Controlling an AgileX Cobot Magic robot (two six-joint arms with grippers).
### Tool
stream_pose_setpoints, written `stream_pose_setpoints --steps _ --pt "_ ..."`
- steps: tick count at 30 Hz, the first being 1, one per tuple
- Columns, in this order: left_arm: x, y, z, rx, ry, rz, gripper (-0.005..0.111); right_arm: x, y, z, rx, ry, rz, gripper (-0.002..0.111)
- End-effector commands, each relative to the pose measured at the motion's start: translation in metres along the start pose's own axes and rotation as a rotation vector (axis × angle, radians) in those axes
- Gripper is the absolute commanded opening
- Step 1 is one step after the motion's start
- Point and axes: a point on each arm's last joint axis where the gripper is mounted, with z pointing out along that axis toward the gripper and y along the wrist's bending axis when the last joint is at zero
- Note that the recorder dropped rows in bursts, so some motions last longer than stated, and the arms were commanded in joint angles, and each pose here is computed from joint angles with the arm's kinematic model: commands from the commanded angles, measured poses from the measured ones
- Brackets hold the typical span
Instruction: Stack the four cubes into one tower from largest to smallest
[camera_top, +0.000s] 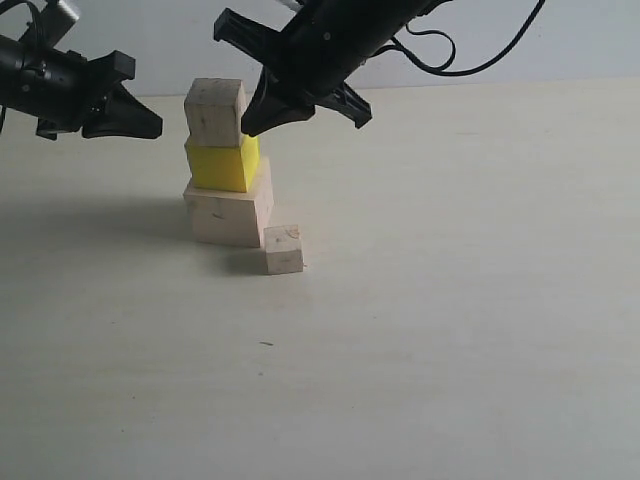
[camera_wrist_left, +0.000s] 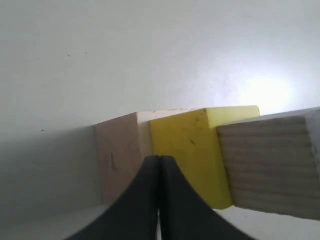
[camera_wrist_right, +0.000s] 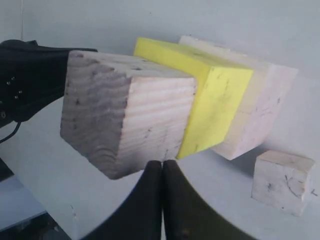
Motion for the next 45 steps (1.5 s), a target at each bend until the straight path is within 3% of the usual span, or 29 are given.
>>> stream_pose_setpoints --steps 1,45 --pt "-0.0009 -0.0025 -0.0035 0.003 -0.011 0.004 0.000 0.0018 0.0038 -0.0027 -0.022 0.003 -0.029 0.000" --pt "-0.0009 -0.0025 -0.0035 0.003 -0.011 0.004 0.000 0.0043 0.0044 -0.0027 -0.031 0.029 -0.149 0.000"
